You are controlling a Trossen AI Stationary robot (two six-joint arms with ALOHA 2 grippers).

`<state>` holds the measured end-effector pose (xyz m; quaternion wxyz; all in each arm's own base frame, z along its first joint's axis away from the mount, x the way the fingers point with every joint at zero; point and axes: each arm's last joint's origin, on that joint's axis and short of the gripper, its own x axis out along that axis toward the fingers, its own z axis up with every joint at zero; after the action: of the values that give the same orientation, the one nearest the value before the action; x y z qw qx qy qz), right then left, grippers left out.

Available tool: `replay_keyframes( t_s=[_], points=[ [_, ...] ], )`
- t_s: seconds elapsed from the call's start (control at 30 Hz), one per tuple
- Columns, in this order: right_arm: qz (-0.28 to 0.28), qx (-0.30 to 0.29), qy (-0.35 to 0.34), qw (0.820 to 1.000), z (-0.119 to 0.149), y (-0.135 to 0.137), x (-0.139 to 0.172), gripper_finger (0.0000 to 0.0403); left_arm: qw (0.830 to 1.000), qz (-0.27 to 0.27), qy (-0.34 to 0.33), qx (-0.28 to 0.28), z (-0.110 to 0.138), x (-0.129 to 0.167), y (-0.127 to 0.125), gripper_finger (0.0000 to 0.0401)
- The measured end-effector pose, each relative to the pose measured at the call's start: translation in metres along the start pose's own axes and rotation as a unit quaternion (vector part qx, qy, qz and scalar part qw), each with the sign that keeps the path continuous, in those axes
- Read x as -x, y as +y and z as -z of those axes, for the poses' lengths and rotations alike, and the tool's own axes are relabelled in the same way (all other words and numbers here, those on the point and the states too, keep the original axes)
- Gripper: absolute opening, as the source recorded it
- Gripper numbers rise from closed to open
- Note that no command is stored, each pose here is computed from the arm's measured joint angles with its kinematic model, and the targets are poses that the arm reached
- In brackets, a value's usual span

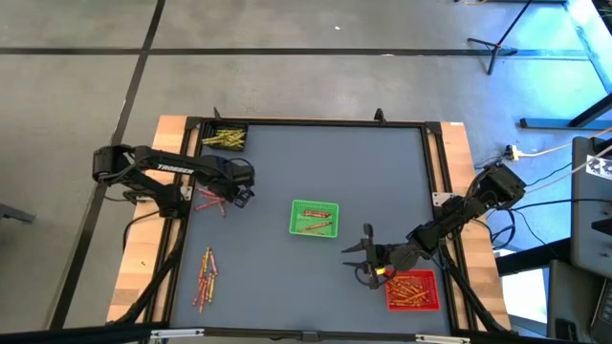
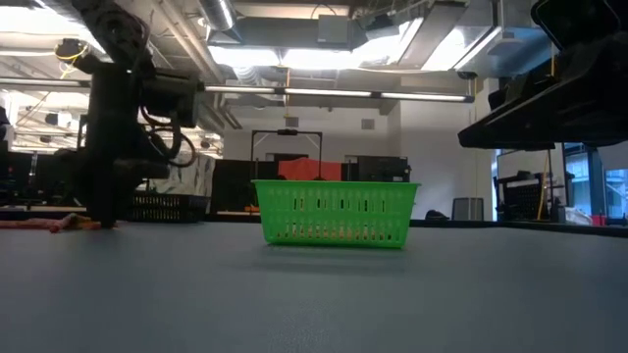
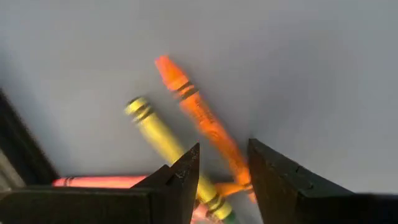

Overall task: Sort crayons
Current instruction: Put the orange crayon into the red bin

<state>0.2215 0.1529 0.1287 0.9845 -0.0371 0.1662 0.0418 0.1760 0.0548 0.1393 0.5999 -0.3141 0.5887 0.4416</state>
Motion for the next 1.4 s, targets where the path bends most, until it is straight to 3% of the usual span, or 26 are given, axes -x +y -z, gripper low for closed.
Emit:
replay_keyframes(
  t_s=[0.47,0.83,1.0,1.1,1.27,1.4],
  points=[
    [0.0,0.0,0.0,1.0,0.0,0.0,0.0,0.0143,1.0,0.019,-0.014,-0.013,0.001,-0.005,-0.002,0.0116],
    [0.0,0.0,0.0,1.0,0.0,0.0,0.0,0.0143,0.999,0.024,-0.015,-0.028,0.0,-0.005,-0.003,0.0015],
    [0.0,0.0,0.0,1.0,0.0,0.0,0.0,0.0143,0.998,0.021,-0.023,-0.051,0.002,-0.003,-0.005,0.0009],
    [-0.001,-0.003,-0.005,1.0,-0.001,0.0,0.0,0.0143,0.997,0.02,-0.038,-0.072,0.003,0.004,-0.012,0.0015],
    [-0.014,-0.022,-0.01,1.0,-0.005,0.002,-0.001,0.0143,0.987,0.061,-0.094,-0.111,0.005,0.031,-0.032,0.0017],
    [-0.027,-0.032,-0.024,0.999,-0.011,0.005,-0.003,0.0143,0.972,0.094,-0.163,-0.143,0.015,0.058,-0.047,0.0017]
  ],
)
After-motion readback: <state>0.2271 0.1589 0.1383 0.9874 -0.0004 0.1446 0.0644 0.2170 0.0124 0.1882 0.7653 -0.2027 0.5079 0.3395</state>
